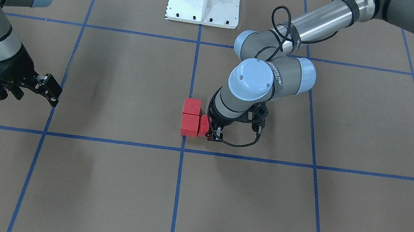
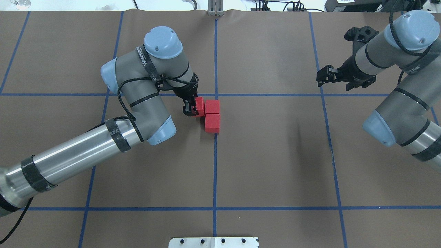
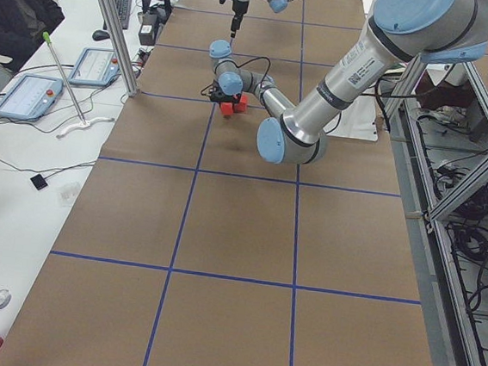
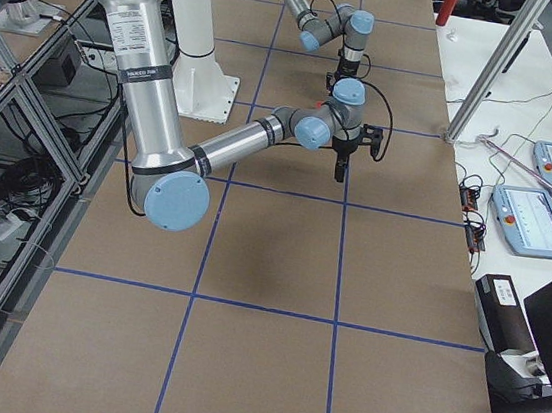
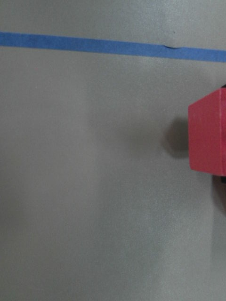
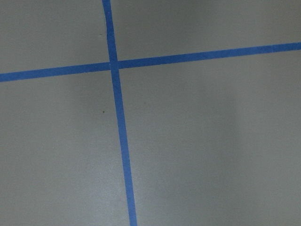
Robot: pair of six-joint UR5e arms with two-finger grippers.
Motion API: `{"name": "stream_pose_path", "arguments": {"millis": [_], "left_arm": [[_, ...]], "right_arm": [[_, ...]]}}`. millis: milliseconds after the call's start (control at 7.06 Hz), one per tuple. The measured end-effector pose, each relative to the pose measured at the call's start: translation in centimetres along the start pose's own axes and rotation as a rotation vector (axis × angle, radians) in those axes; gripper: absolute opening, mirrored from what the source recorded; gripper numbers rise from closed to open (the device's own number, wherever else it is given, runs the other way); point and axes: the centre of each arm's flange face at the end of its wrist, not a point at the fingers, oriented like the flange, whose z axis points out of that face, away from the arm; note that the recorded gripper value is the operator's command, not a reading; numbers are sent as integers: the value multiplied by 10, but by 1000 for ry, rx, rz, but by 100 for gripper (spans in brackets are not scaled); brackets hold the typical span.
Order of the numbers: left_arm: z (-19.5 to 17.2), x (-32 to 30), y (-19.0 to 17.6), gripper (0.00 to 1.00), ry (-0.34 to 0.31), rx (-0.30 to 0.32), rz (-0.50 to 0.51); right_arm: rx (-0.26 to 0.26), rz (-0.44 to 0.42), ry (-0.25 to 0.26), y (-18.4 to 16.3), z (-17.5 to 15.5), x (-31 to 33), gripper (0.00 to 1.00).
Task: Form red blocks into L shape at center
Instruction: 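Lower the cube beside the farther cube of the pair and release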
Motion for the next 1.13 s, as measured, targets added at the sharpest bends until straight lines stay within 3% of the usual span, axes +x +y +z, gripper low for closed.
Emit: {"name": "stream_pose_path", "arguments": {"millis": [708, 850, 991, 1133], "left_arm": [[3, 0, 0, 0, 1, -4, -7], [3, 0, 0, 80, 0, -4, -7], [3, 0, 1, 100, 0, -6, -6], [5, -2, 1, 100, 0, -10, -7]], "right_arm": [[0, 0, 0, 0, 0, 0, 100], [0, 0, 0, 0, 0, 0, 100], [1, 0, 0, 0, 0, 0, 100], [0, 0, -1, 0, 0, 0, 100]]}}
